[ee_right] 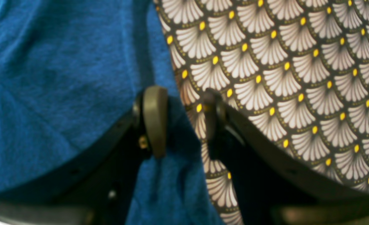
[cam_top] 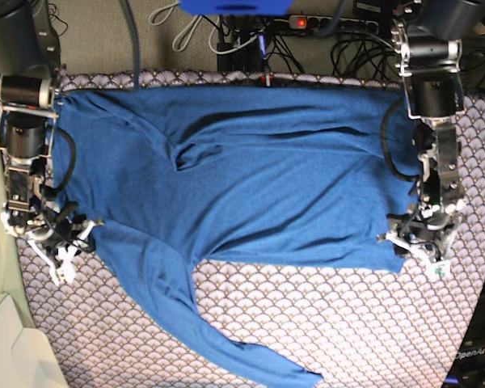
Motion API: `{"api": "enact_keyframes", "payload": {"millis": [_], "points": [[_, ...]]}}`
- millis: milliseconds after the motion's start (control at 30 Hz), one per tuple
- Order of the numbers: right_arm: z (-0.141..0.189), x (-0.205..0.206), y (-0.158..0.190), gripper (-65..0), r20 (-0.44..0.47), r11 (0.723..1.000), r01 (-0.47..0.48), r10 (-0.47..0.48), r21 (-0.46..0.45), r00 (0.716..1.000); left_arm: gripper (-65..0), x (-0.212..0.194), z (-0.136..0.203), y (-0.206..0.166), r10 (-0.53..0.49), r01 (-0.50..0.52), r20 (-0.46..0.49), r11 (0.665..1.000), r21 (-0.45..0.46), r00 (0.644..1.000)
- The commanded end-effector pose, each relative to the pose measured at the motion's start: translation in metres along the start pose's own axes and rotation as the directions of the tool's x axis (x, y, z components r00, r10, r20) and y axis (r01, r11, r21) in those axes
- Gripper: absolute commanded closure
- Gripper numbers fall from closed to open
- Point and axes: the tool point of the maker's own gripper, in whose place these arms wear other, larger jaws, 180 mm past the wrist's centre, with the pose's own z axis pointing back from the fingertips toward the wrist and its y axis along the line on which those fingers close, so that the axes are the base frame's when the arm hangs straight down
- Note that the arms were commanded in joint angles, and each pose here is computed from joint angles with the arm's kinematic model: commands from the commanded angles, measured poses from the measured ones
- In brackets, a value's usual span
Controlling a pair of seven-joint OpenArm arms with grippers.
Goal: Fold the T-shirt properly
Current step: 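Release the shirt and move both grippers to the shirt's sides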
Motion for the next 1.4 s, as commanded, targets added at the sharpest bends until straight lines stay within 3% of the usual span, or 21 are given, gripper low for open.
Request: {"api": "enact_keyframes", "payload": {"millis": [0, 167, 400, 467, 633, 900, 1367], "points": [[0.004, 0.028, -0.007, -21.5, 0.072, 1.000, -0.001, 0.002, -0.012, 0.997, -33.3, 0.026, 0.002, 0.005, -0.003, 0.002, 0.066, 1.000, 0.010, 0.998], [0.000, 0.007, 0.003, -21.5, 0.041, 1.000, 0.007, -0.007, 0.005, 0.999, -33.3, 0.028, 0.002, 0.005, -0.001, 0.000, 0.074, 1.000, 0.013, 0.997], [-0.004, -0.004, 0.017, -20.6, 0.028, 0.999, 0.016, -0.017, 0.028, 0.999, -33.3, 0.023, -0.021, 0.009, 0.038, -0.039, 0.004, 0.999, 0.022, 0.999], [-0.004, -0.004, 0.017, -17.4, 0.028, 0.999, 0.016, -0.017, 0.028, 0.999, -33.3, 0.030, -0.026, 0.009, 0.048, -0.049, 0.023, 0.999, 0.023, 0.999], [-0.004, -0.004, 0.017, 0.0, 0.028, 0.999, 0.016, -0.017, 0.028, 0.999, -33.3, 0.037, -0.040, 0.014, 0.070, -0.074, 0.102, 0.997, 0.035, 0.992], [-0.004, -0.004, 0.017, -0.3, 0.028, 0.999, 0.016, -0.017, 0.028, 0.999, -33.3, 0.016, -0.065, -0.017, -0.077, 0.077, 0.092, 0.997, 0.000, 0.993], [-0.004, -0.005, 0.016, -0.4, 0.028, 1.000, 0.016, -0.016, 0.027, 0.999, -33.3, 0.007, -0.073, -0.022, -0.062, 0.062, 0.061, 0.998, 0.002, 0.996]]}}
